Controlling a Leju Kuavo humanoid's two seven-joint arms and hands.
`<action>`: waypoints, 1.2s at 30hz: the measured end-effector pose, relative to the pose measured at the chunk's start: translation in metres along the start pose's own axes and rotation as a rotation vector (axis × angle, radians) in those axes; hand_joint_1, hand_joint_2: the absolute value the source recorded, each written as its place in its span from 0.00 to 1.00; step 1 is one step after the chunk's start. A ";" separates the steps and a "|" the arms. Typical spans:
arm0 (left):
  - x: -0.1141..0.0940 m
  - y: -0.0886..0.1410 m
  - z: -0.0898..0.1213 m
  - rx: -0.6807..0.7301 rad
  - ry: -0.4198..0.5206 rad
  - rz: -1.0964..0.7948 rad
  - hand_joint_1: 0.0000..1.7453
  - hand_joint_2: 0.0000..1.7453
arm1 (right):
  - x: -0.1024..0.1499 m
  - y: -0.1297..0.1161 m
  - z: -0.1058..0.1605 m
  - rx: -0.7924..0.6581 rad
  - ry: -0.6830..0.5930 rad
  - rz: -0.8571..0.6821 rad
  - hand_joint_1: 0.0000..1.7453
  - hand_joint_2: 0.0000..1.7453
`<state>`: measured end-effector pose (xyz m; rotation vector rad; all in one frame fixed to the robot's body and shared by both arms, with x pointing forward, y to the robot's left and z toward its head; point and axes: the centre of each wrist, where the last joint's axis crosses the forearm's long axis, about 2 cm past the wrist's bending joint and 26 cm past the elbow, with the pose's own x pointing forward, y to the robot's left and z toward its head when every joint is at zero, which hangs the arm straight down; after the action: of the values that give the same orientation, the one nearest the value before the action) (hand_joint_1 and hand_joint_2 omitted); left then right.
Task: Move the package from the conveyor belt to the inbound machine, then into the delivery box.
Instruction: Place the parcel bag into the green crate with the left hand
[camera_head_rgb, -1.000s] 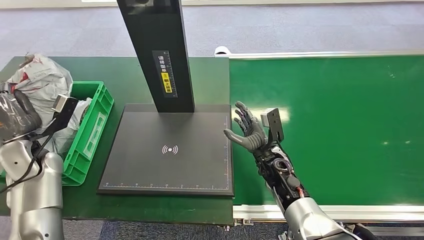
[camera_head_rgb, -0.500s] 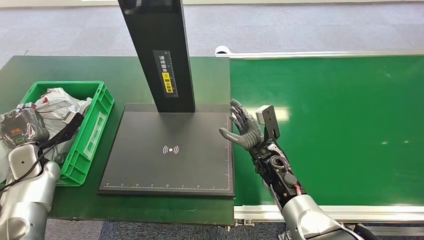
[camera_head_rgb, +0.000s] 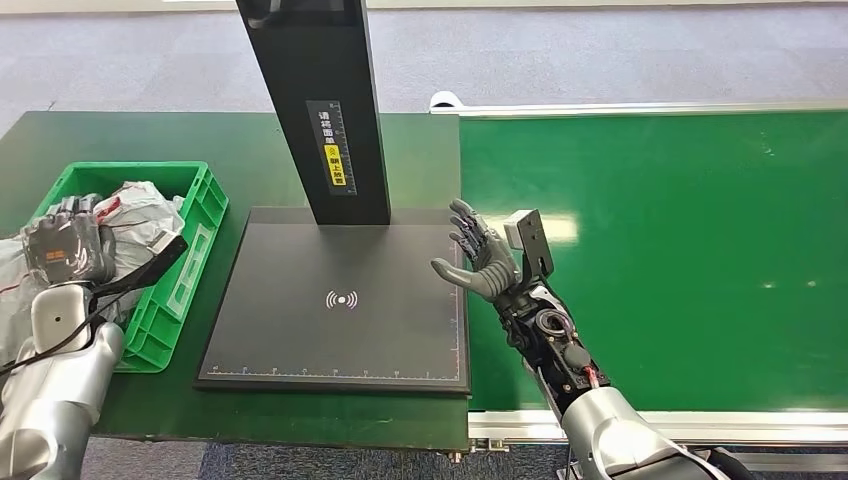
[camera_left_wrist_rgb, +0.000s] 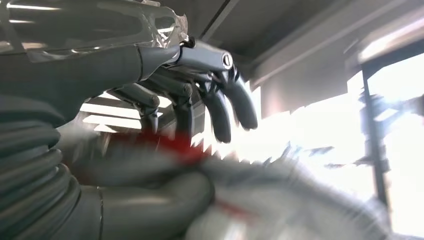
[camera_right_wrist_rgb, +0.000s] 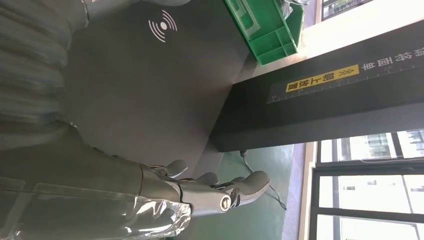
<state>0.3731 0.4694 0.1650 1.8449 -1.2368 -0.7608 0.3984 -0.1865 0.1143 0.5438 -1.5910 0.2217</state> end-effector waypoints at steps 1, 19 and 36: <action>0.002 0.007 -0.002 0.043 -0.056 0.007 0.00 1.00 | 0.000 0.000 0.000 0.003 -0.002 0.000 0.00 1.00; 0.048 0.075 -0.004 0.564 -0.223 0.480 0.00 1.00 | -0.001 0.000 0.001 0.024 -0.015 0.009 0.00 1.00; 0.159 0.075 0.028 0.222 -0.482 1.395 0.00 1.00 | 0.001 -0.005 0.001 0.037 -0.052 0.013 0.00 1.00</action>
<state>0.3706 0.2964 0.2051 0.5255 -2.4802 -0.2245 0.3998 -0.1921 0.1145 0.5724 -1.6439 0.2492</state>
